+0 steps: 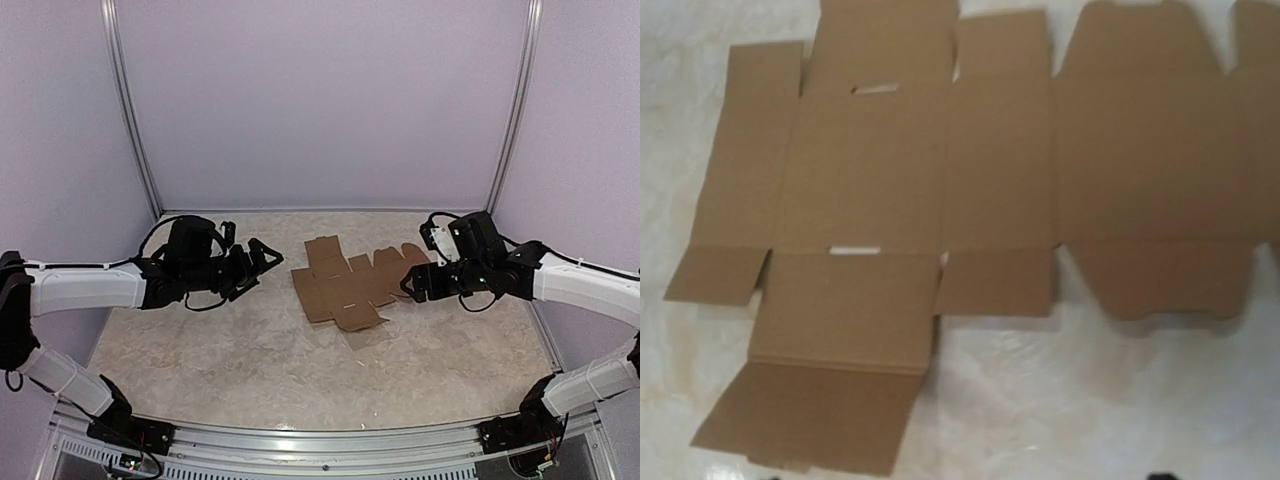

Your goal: Fold the paper box

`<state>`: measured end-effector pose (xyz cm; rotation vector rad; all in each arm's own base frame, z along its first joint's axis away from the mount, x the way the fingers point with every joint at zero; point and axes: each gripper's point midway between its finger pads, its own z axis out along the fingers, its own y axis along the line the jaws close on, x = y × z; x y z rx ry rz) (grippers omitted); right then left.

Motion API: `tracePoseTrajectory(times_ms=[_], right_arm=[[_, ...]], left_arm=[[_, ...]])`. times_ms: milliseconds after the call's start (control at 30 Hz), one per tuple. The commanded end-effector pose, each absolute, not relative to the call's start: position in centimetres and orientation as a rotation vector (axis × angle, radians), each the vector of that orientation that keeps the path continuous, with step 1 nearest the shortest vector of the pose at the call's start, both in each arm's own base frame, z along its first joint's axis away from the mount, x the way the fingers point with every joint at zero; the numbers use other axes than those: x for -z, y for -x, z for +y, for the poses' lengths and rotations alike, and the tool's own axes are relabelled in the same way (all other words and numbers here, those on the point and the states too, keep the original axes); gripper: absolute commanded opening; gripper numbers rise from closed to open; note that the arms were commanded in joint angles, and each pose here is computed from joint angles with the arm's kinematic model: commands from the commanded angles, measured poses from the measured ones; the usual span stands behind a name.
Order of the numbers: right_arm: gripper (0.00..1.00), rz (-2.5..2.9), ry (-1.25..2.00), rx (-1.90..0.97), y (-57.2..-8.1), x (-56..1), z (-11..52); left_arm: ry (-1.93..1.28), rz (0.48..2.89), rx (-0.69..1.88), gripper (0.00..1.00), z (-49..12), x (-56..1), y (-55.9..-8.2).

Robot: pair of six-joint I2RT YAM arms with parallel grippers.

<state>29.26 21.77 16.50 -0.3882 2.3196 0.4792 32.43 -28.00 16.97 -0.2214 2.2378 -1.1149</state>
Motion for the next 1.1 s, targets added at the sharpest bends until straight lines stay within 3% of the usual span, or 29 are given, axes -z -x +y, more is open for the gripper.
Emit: tracePoseTrajectory(times_ms=[0,367,1067], right_arm=[[0.75,2.329,0.35,-0.6,-29.7,-16.2,24.4],[0.44,2.46,0.275,-0.593,-30.6,-10.9,25.7],[0.33,2.52,0.455,-0.711,-26.7,-6.3,35.8]], left_arm=[[0.223,2.258,1.131,0.99,-28.0,-16.1,-31.6],[0.218,2.263,1.011,0.99,-25.5,-15.9,-30.5],[0.227,2.216,0.922,0.99,-21.7,-17.4,-28.9]])
